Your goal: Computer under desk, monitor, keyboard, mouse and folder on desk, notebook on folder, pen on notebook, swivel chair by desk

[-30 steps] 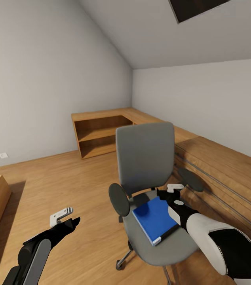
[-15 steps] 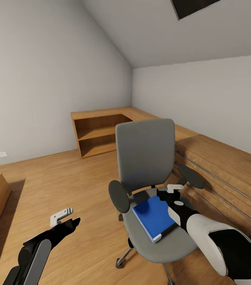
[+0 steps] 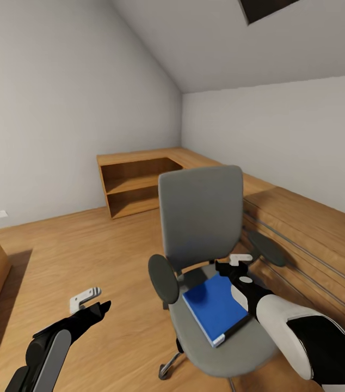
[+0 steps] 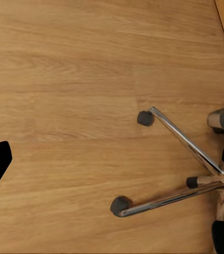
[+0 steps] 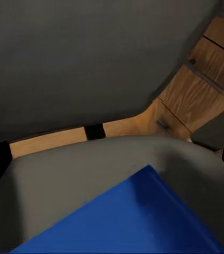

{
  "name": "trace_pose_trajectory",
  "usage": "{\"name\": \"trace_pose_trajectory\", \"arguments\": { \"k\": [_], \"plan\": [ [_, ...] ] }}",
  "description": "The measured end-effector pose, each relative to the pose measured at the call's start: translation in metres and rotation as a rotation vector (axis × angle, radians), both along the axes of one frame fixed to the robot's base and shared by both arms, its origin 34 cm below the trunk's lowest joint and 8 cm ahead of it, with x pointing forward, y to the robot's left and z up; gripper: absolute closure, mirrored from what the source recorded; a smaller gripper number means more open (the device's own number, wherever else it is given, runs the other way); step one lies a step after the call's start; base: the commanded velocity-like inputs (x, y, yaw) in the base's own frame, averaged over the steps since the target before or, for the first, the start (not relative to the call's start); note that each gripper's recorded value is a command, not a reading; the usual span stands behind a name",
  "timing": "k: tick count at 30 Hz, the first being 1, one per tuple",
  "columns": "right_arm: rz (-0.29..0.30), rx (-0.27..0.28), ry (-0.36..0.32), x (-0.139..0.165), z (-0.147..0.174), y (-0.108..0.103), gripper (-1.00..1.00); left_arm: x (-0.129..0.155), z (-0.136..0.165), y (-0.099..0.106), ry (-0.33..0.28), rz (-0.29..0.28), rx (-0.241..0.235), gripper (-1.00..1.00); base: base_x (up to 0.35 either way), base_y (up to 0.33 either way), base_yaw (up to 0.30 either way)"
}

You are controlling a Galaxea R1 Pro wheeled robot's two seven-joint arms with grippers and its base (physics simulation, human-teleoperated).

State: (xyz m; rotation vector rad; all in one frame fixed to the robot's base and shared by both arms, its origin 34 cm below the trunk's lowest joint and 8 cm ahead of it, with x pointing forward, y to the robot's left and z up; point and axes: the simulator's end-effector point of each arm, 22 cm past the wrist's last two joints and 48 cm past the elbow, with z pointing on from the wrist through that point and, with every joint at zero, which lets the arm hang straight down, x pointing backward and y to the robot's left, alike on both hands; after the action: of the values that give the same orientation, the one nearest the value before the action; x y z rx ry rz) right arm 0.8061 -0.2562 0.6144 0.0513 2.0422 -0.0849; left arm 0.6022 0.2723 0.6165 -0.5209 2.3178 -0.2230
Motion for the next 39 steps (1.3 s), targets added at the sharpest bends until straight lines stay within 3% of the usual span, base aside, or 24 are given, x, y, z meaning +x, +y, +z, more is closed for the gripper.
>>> {"name": "trace_pose_trajectory", "arguments": {
  "k": [11,22,39],
  "plan": [
    [-0.003,0.001,0.009,0.000,-0.002,-0.003,-1.00,0.001,0.002,0.002,-0.005,0.003,0.001,-1.00,0.039,0.000,0.000],
    [-0.004,0.004,0.101,-0.011,-0.028,-0.003,-1.00,0.000,-0.007,0.003,-0.009,0.005,0.002,-1.00,0.001,0.000,0.000],
    [-0.005,0.003,0.109,-0.014,-0.042,-0.004,-1.00,-0.003,-0.020,0.002,-0.007,0.005,0.003,-1.00,0.000,0.000,0.000]
  ]
}}
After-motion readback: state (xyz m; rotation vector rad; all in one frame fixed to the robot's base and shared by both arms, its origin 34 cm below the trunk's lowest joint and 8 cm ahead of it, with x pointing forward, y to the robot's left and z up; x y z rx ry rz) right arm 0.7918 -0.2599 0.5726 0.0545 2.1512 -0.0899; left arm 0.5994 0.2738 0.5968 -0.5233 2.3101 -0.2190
